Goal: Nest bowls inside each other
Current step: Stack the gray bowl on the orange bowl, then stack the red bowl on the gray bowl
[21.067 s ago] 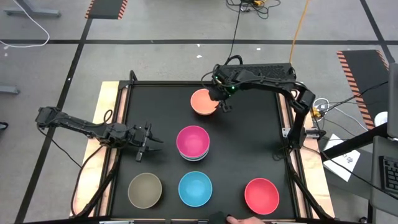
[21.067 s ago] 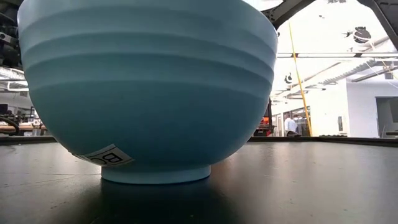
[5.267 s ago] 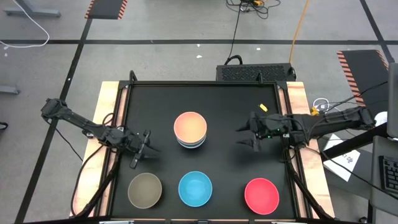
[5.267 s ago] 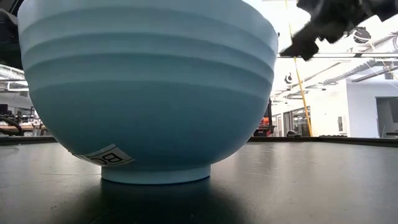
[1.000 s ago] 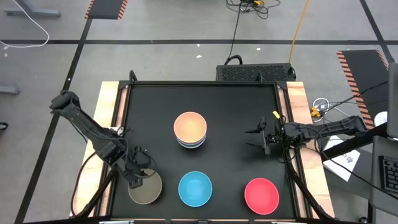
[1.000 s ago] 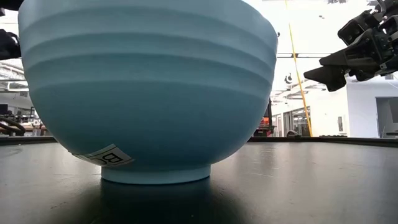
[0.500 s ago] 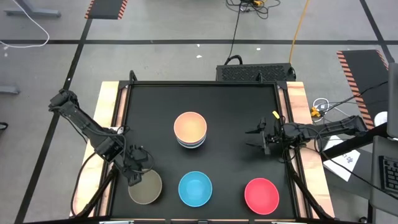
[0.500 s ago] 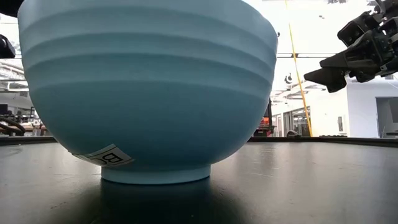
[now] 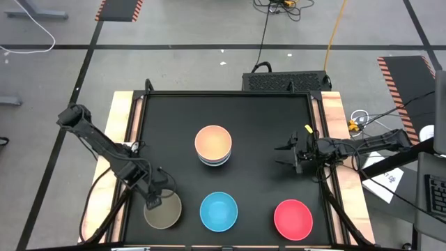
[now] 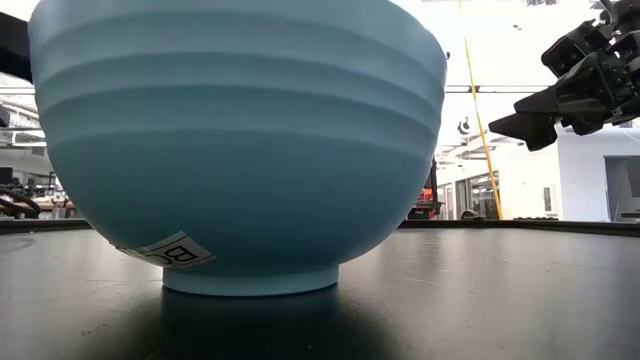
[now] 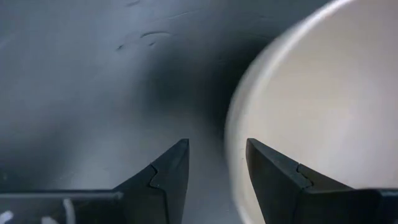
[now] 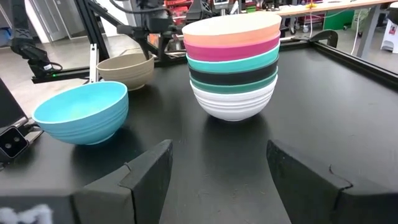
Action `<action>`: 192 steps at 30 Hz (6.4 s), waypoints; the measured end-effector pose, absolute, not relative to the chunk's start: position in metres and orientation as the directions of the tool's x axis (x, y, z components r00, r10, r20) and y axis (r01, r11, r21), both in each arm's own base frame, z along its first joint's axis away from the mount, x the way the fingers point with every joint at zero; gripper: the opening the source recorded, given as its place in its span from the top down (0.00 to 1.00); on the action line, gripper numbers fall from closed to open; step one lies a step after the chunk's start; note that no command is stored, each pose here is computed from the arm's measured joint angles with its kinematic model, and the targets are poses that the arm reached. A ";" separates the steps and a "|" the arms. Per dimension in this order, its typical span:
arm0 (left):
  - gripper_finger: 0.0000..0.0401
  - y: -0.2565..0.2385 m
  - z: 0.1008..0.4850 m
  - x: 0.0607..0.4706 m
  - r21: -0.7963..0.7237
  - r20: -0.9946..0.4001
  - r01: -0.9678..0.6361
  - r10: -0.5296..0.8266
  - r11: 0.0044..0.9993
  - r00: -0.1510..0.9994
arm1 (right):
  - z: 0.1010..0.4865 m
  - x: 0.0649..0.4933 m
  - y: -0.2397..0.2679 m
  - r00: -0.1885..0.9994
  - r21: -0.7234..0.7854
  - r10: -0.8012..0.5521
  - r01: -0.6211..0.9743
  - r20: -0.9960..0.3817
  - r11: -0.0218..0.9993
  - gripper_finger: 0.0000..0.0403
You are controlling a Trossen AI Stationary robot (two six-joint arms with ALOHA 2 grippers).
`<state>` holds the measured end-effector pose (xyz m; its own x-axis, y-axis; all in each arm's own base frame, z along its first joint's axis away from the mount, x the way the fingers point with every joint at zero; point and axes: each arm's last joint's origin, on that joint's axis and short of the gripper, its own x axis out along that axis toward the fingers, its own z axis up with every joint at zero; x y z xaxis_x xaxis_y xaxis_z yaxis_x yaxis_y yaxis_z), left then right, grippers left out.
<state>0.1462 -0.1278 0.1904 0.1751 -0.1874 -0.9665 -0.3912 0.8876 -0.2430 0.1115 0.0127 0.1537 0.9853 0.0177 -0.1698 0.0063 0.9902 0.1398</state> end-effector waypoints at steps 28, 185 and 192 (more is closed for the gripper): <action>0.99 -0.123 0.218 0.178 -0.205 -0.841 0.091 -0.222 0.975 0.493 | 0.153 0.111 0.013 0.984 0.139 0.020 0.005 -0.179 0.990 0.37; 0.48 -0.001 0.418 0.229 -0.004 -0.602 -0.165 0.129 0.986 0.788 | 0.150 0.111 0.019 0.959 0.171 0.189 -0.155 -0.210 0.973 0.37; 0.48 -0.024 0.296 0.190 -0.138 -0.365 -0.088 0.031 0.987 0.930 | 0.158 0.110 0.029 0.945 0.095 0.300 -0.290 -0.130 0.952 0.37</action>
<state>0.1900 -0.0240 0.2958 0.9303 0.0314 -0.3654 -0.0876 0.9865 -0.1381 0.1103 0.0294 0.1576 0.9449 0.3004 -0.1303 -0.2897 0.9524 0.0945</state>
